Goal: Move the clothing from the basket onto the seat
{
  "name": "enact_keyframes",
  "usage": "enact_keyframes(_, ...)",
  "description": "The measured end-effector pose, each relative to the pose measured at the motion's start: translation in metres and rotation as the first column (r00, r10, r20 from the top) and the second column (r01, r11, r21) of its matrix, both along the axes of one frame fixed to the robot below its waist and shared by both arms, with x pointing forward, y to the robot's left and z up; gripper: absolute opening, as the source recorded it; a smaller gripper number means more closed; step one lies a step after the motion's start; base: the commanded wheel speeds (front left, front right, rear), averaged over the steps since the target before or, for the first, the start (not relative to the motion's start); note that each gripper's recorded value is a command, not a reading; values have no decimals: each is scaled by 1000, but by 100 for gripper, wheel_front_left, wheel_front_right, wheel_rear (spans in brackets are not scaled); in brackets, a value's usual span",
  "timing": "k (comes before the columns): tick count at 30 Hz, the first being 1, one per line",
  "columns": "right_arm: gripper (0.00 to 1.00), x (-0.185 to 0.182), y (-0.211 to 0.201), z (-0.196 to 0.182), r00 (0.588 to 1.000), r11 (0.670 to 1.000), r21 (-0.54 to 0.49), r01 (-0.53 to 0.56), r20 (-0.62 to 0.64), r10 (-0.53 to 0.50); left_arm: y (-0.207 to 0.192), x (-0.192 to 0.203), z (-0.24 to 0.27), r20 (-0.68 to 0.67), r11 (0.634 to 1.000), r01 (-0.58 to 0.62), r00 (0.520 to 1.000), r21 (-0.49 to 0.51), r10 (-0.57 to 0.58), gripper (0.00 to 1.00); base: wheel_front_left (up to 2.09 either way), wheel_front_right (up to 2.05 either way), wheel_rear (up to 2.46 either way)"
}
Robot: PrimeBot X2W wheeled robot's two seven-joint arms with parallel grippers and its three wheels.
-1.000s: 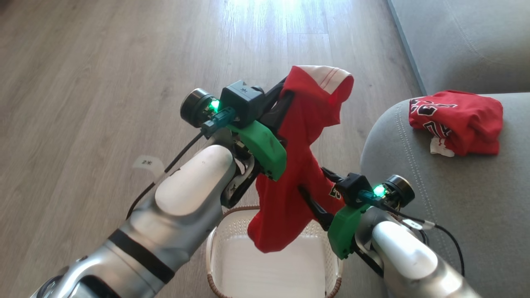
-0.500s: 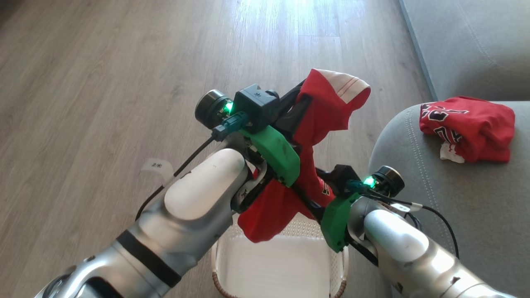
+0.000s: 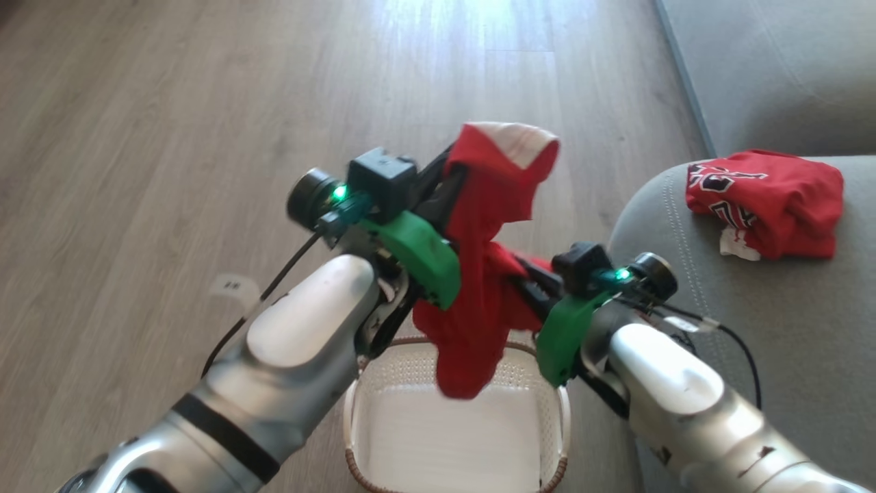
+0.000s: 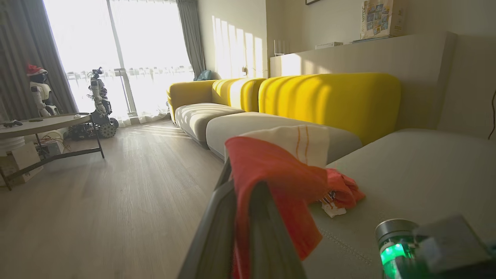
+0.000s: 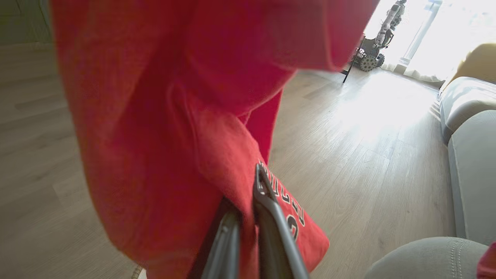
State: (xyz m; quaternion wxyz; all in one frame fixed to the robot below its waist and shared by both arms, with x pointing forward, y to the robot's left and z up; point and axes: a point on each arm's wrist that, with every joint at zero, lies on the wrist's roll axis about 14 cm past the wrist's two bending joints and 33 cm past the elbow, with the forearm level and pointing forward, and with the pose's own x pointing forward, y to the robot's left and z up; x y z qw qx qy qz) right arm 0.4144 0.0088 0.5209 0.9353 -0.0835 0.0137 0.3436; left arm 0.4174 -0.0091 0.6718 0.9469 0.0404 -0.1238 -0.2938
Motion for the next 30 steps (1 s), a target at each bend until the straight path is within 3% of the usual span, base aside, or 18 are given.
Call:
enact_keyframes(1, 0, 3, -6, 4, 1000, 1000, 17, 19, 6, -19, 1, 1, -5, -12, 1000, -2, 1000, -6, 2, 9, 0, 0, 0)
enact_keyframes(3, 0, 8, -20, 12, 998, 996, 54, 64, 16, -65, 3, 4, -17, -43, 1000, -16, 999, -18, 15, 40, 0, 0, 0)
enact_keyframes(4, 0, 9, -28, 14, 996, 994, 64, 85, 21, -86, 4, 5, -24, -61, 999, -20, 998, -25, 18, 49, 0, 0, 0)
enact_keyframes(6, 0, 10, -44, 14, 991, 989, 76, 126, 24, -128, 4, 6, -37, -96, 999, -28, 995, -37, 24, 93, 0, 0, 0)
enact_keyframes(7, 0, 10, -52, 13, 988, 986, 83, 147, 24, -150, 4, 7, -42, -109, 999, -32, 994, -44, 28, 100, 0, 0, 0)
enact_keyframes(17, 0, 10, -116, 25, 947, 943, 135, 304, 67, -315, -19, 3, -82, -200, 998, 10, 980, -61, -22, 100, 0, 0, 0)
enact_keyframes(30, 0, -8, -209, 35, 844, 851, 142, 505, 123, -522, -79, -19, -119, -277, 984, 160, 945, -75, -175, 100, 0, 0, 0)
